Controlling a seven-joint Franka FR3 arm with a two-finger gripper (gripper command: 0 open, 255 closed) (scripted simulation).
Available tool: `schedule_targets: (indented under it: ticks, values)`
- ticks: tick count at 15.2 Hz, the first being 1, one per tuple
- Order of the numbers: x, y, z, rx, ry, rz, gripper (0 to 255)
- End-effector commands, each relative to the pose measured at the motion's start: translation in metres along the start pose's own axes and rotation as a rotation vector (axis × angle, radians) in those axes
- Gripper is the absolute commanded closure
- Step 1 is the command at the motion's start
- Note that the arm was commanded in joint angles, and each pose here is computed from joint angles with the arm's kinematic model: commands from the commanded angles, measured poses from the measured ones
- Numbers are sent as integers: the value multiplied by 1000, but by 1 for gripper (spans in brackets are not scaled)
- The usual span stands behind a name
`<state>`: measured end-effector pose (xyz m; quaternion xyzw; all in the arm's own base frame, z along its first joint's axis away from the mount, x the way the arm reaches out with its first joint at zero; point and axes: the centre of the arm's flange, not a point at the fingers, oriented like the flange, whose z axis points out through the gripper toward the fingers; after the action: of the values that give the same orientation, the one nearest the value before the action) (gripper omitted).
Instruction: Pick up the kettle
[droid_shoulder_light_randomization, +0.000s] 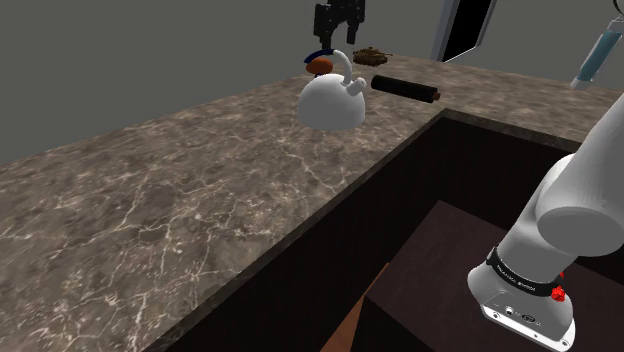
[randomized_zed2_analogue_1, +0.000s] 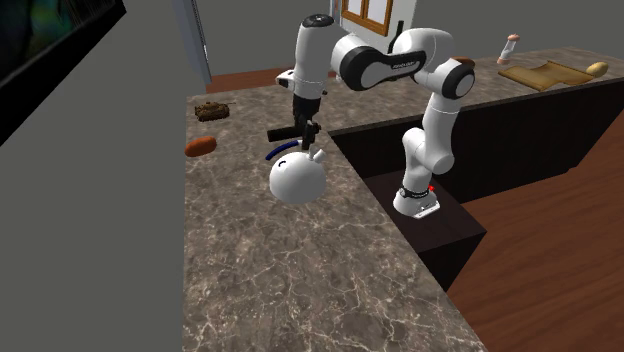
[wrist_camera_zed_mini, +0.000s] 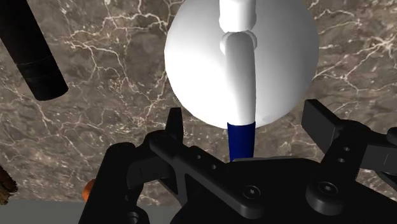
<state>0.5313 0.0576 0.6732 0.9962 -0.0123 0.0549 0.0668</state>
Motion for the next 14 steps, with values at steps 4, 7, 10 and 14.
schedule_targets:
  ticks: [4, 7, 10, 14]
  values:
    - [-1, -1, 14, 0, 0, 0, 0]
    - [-1, -1, 14, 0, 0, 0, 255]
    - [-1, -1, 14, 0, 0, 0, 255]
    - [-1, -1, 14, 0, 0, 0, 255]
